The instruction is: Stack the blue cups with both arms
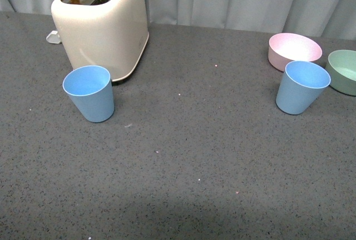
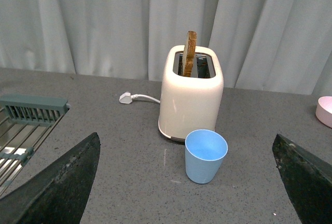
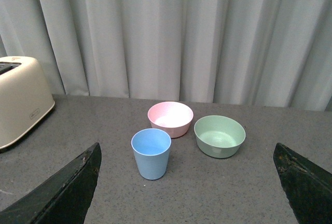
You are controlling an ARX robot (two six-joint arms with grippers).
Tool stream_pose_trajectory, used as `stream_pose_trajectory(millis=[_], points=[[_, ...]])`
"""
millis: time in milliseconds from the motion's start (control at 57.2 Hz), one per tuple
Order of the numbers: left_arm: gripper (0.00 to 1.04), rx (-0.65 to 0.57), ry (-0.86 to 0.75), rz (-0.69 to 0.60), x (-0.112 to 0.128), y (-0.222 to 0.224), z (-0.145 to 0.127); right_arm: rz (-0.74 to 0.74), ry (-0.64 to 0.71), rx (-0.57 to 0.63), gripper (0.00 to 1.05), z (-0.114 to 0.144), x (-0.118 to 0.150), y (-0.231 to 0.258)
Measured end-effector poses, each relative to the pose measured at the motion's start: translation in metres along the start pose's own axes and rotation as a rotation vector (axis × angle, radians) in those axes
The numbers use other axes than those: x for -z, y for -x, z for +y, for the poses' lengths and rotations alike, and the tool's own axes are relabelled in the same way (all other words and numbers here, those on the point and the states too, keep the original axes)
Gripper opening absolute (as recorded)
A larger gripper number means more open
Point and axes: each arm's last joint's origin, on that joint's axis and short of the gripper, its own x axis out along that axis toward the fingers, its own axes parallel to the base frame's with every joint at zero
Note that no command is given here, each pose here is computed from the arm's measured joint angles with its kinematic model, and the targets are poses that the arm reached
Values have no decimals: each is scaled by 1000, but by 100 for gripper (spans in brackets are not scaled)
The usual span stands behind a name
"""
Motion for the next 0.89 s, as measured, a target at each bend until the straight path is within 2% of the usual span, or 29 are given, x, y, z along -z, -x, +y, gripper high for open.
stream_pose_trajectory(millis=[892], points=[[98, 0, 0, 0, 0, 0, 0, 0, 0, 0, 95, 0, 0, 0]])
